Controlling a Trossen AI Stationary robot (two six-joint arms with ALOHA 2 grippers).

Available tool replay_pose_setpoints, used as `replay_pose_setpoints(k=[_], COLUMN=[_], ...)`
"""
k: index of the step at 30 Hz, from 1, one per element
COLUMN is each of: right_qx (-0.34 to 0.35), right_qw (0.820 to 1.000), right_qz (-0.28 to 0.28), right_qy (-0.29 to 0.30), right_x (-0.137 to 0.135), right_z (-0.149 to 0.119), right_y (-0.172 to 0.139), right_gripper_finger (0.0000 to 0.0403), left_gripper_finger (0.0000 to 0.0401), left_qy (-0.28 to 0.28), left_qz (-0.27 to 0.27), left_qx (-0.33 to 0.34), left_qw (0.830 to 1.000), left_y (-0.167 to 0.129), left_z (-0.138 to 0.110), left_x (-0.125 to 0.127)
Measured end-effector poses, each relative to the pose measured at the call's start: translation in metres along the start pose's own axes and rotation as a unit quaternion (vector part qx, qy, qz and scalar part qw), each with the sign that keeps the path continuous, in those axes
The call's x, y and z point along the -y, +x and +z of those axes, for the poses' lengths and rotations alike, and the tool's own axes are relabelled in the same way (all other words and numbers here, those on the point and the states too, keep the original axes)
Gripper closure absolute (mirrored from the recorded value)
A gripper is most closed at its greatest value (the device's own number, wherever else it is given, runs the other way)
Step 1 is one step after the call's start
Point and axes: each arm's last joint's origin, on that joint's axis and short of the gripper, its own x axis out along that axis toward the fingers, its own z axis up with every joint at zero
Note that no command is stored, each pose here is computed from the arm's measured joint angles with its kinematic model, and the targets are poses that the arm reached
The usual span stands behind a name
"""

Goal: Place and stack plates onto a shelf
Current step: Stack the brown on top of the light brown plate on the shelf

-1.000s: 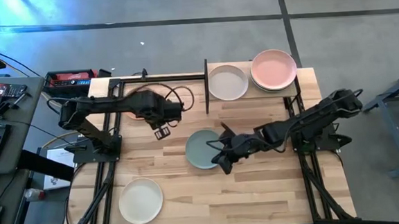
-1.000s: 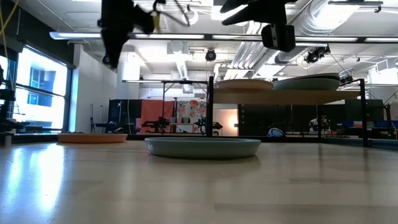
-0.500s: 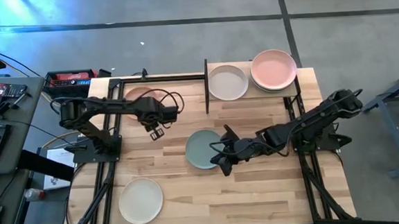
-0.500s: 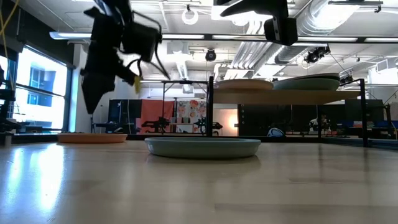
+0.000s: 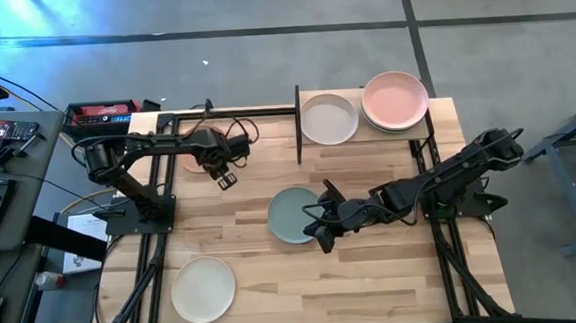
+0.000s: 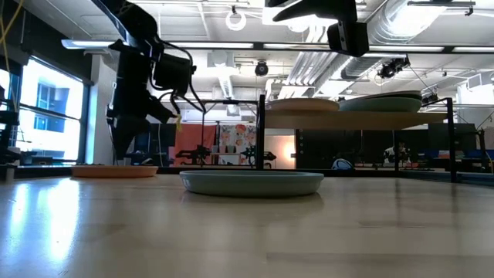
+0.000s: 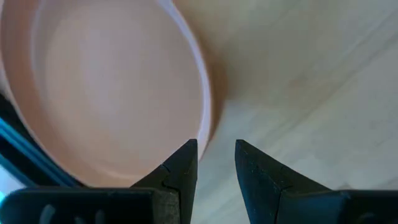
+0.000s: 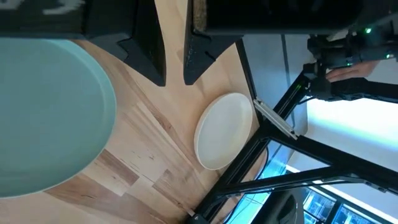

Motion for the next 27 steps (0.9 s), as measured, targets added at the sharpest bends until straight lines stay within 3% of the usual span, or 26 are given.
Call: replay_pose_setpoints(k=[7,15,27], right_qx=[0.000,0.000,0.011], right_qw=[1.000,1.000,1.000], right_qz=[0.000,0.000,-0.007], right_qy=[0.000,0.000,0.000], right_x=[0.000,0.000,0.000], right_z=[0.000,0.000,0.001], right_y=[0.000,0.000,0.000], right_gripper_finger=[0.0363,0.0363,0.0363], left_gripper_finger=[0.0304,0.0304,0.0304], left_qy=[-0.026,-0.038,-0.024], left_qz=[-0.053,-0.053,-0.051], left_qx=[0.007,0.003,-0.019], left_qw=[0.998,0.998,0.998], left_y=[0.005,0.012,0.029], left_z=[0.007,0.011,0.018], left_x=[-0.012,-0.023,-0.017])
